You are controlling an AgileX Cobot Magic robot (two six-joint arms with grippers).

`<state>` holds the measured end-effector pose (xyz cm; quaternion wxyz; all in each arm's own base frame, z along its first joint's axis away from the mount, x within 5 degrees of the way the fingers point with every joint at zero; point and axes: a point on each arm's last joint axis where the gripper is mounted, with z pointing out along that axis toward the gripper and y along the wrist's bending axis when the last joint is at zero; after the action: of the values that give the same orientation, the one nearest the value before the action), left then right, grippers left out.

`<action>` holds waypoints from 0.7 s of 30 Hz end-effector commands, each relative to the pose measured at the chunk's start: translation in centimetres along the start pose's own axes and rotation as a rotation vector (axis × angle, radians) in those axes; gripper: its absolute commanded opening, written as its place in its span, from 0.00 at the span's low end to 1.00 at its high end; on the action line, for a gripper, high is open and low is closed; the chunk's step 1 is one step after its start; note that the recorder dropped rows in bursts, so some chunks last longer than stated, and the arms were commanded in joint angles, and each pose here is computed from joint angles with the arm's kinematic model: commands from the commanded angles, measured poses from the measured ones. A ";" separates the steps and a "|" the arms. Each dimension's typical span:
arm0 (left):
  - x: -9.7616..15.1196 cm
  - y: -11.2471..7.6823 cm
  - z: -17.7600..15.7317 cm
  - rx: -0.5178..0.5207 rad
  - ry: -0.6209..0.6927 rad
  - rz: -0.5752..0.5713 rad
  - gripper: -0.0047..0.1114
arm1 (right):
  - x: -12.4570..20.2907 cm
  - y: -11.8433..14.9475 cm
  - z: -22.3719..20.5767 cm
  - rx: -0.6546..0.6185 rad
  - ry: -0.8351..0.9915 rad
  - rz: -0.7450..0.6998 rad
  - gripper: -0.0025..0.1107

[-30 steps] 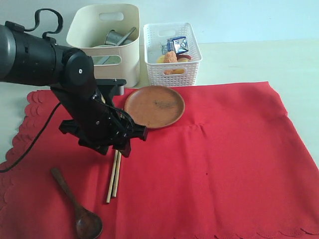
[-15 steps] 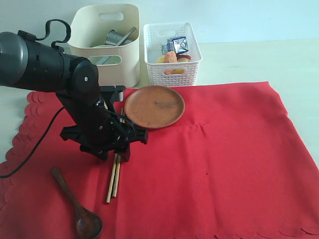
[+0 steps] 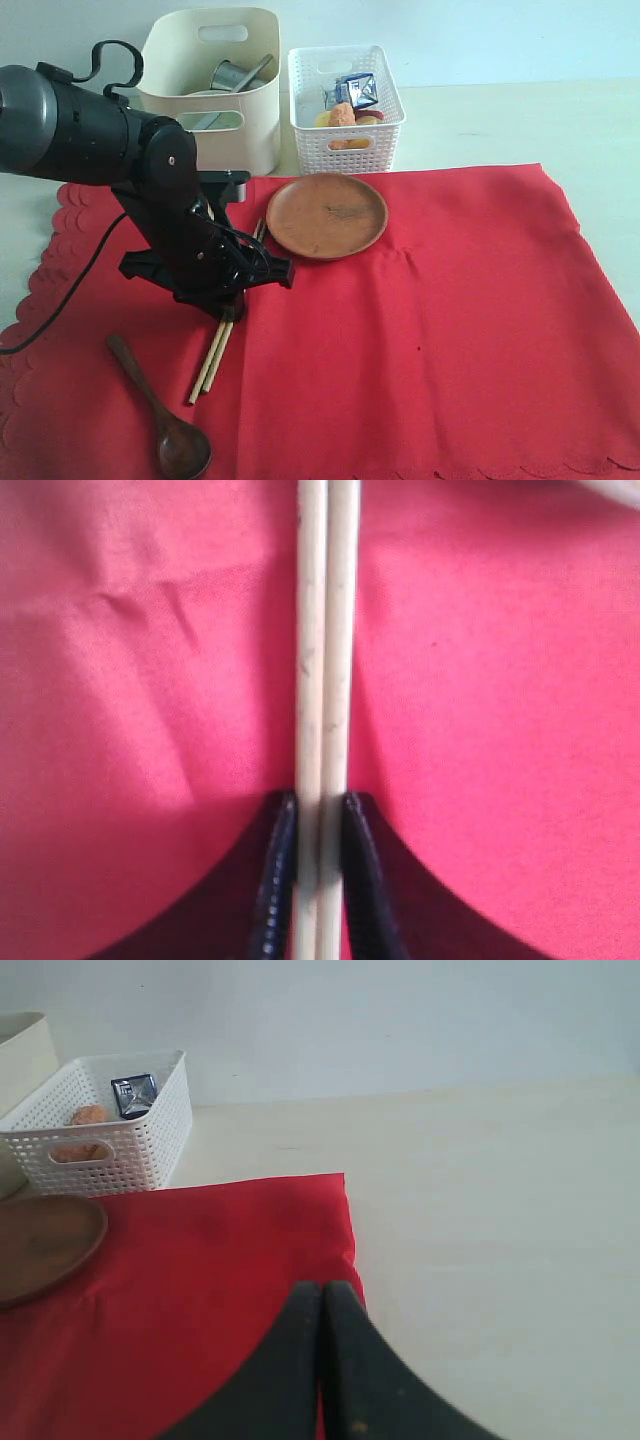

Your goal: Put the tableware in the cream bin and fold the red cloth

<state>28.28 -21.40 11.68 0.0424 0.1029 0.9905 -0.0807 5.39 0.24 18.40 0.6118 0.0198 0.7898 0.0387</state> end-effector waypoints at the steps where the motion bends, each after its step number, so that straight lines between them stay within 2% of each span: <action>1: 0.3 0.0 0.5 -0.011 0.021 0.005 0.13 | 0.0 -0.1 0.0 0.008 -0.013 -0.005 0.02; 8: 0.3 0.2 -1.0 -0.035 0.004 0.048 0.12 | 0.0 -0.1 0.0 0.008 -0.013 -0.005 0.02; 11: 0.2 0.1 -2.1 -0.034 -0.030 0.065 0.04 | 0.0 -0.1 0.0 0.008 -0.013 -0.005 0.02; 21: 0.2 0.2 -3.4 -0.045 -0.055 0.092 0.04 | 0.0 -0.1 0.0 0.008 -0.013 -0.005 0.02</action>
<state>28.16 -20.69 14.72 0.0765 0.1408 0.9850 -0.0636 5.39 0.24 18.40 0.6118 0.0198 0.7898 0.0387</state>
